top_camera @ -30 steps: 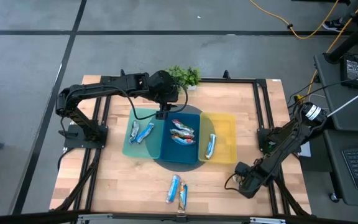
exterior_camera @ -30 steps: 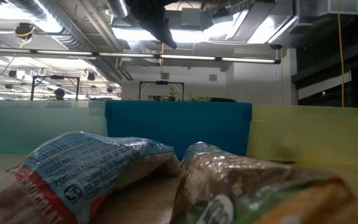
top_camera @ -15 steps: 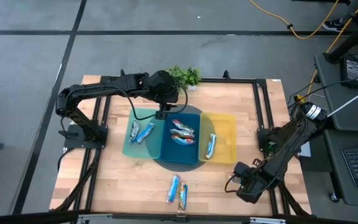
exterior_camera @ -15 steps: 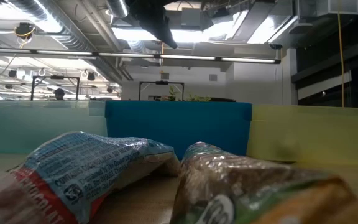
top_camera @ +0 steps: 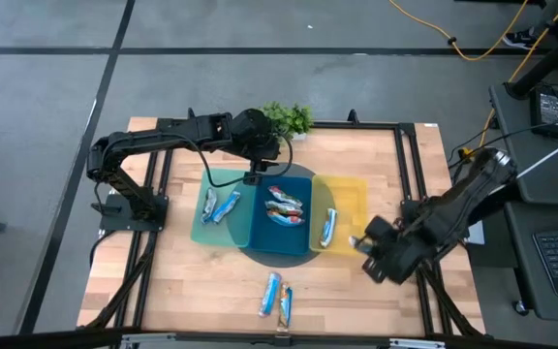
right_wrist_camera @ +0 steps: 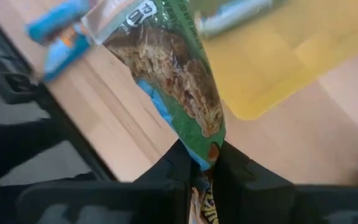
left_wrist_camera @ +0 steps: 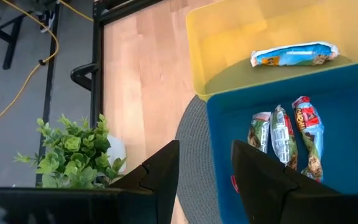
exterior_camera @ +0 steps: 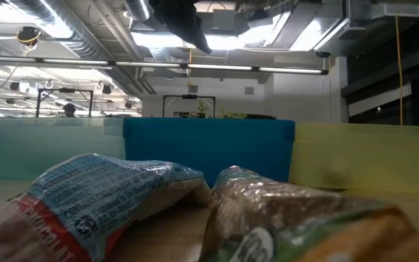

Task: Pick and place Granola Bars by type
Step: Put the yellow granola bar into the yellow bin

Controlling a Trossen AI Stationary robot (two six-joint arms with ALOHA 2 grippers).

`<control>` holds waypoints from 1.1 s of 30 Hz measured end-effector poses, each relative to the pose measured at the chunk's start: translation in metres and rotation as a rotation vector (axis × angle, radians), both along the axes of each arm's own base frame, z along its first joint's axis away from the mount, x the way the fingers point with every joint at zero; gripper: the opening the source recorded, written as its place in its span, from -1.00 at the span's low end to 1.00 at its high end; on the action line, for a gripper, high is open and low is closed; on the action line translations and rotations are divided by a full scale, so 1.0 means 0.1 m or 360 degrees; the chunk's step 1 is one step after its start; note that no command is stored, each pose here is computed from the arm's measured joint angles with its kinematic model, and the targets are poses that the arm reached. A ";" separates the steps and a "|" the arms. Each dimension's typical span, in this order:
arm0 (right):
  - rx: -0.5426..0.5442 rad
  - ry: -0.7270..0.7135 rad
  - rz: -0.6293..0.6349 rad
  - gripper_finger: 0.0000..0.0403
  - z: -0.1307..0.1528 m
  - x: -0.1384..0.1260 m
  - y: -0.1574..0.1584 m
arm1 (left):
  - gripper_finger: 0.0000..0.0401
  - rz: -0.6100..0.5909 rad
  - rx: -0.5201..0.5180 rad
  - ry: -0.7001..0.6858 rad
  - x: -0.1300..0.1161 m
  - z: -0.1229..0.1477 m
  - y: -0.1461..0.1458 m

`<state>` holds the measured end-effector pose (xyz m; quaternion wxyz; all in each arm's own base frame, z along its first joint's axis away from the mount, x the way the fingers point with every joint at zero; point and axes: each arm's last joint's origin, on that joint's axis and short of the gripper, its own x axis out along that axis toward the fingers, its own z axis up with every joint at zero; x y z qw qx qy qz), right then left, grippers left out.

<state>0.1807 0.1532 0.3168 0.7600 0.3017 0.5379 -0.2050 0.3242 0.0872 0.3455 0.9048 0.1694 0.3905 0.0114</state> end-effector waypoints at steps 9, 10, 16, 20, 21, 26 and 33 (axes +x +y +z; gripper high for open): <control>-0.0015 -0.0252 0.0031 -0.78 0.36 -0.16 -0.55 | -0.31 0.0006 -0.0012 -0.0006 0.00 0.00 -0.01; -0.0033 -0.0245 0.0053 -0.78 0.37 -0.17 -0.59 | -0.31 0.0013 -0.0021 -0.0008 0.00 0.00 -0.01; -0.0127 -0.0159 0.0207 -0.78 0.36 -0.12 -0.79 | -0.31 0.0074 -0.0097 0.0007 0.00 -0.01 -0.04; -0.0210 -0.0150 0.0298 -0.78 0.36 -0.04 -0.98 | -0.31 0.0068 -0.0104 0.0031 -0.02 -0.01 -0.06; -0.0223 -0.0151 0.0312 -0.78 0.37 -0.02 -1.04 | -0.31 0.0065 -0.0101 0.0030 -0.02 -0.01 -0.06; -0.0213 -0.0164 0.0363 -0.77 0.37 0.06 -1.29 | -0.31 0.0066 -0.0099 0.0028 -0.02 -0.01 -0.06; -0.0245 -0.0199 0.0396 -0.77 0.38 0.10 -1.43 | -0.31 0.0107 -0.0138 0.0022 -0.02 -0.01 -0.06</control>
